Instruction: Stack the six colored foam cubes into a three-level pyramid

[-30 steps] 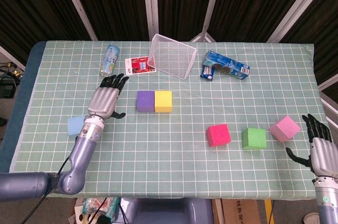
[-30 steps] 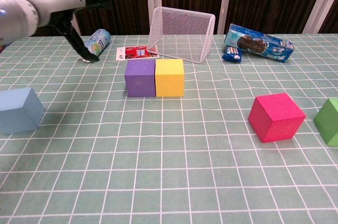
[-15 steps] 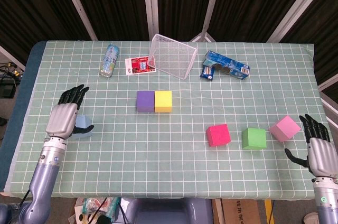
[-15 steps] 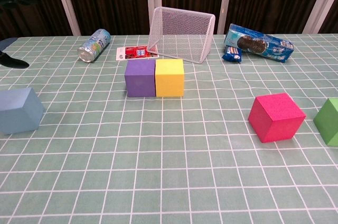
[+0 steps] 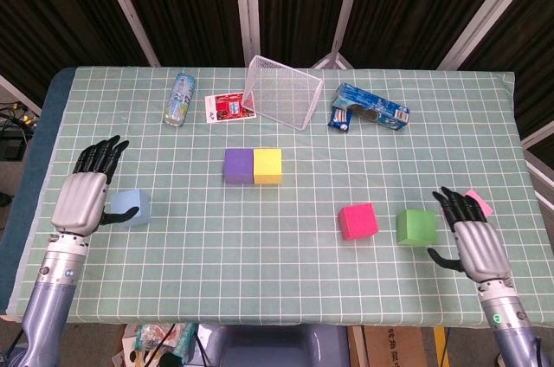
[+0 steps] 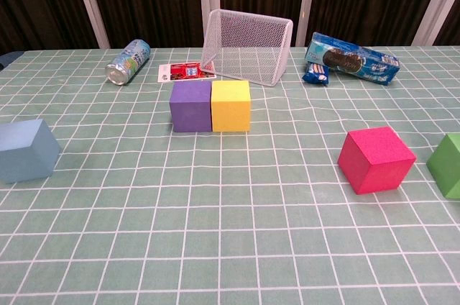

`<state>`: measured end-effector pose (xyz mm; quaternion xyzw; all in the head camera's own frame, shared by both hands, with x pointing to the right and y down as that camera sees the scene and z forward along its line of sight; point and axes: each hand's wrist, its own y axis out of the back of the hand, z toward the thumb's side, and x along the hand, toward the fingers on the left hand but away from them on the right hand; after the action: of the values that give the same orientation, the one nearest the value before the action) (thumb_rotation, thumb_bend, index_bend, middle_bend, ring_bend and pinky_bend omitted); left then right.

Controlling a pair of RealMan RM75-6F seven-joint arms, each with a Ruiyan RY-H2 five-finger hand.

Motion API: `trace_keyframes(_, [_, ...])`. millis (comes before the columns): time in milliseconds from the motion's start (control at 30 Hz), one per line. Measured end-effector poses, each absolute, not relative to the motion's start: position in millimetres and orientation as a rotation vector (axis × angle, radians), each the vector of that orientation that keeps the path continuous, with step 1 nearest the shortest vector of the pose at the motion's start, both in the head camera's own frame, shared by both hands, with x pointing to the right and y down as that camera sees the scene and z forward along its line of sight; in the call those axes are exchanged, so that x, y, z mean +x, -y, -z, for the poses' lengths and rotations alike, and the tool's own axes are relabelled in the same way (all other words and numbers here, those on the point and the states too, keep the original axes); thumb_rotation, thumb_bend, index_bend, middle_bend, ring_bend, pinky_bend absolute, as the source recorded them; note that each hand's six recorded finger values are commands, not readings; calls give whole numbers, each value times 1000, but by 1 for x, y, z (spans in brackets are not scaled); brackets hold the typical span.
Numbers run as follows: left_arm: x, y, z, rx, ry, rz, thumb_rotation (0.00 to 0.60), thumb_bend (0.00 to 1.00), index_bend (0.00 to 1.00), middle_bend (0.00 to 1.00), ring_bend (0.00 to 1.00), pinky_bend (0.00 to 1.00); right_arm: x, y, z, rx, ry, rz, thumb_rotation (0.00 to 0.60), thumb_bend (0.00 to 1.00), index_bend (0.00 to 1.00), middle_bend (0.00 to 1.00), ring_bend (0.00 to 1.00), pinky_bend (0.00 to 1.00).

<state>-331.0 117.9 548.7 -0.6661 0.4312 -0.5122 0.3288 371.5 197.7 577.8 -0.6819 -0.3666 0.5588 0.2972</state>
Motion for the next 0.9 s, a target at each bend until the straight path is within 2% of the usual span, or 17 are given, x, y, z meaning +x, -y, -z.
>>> trace_keyframes(367, [-334,-113,-539,-1781,-1171,1303,600,44,0,2,0,26,291,-174,-603,-1917,707,-1378,600,264,0,0,0,0])
trace_keyframes(900, [-345,-109,-535,-1804,-1200,1311,600,44,0,1,0,26,259,-167,-637,-1935,592,-1423,600,263,0,18,0,0])
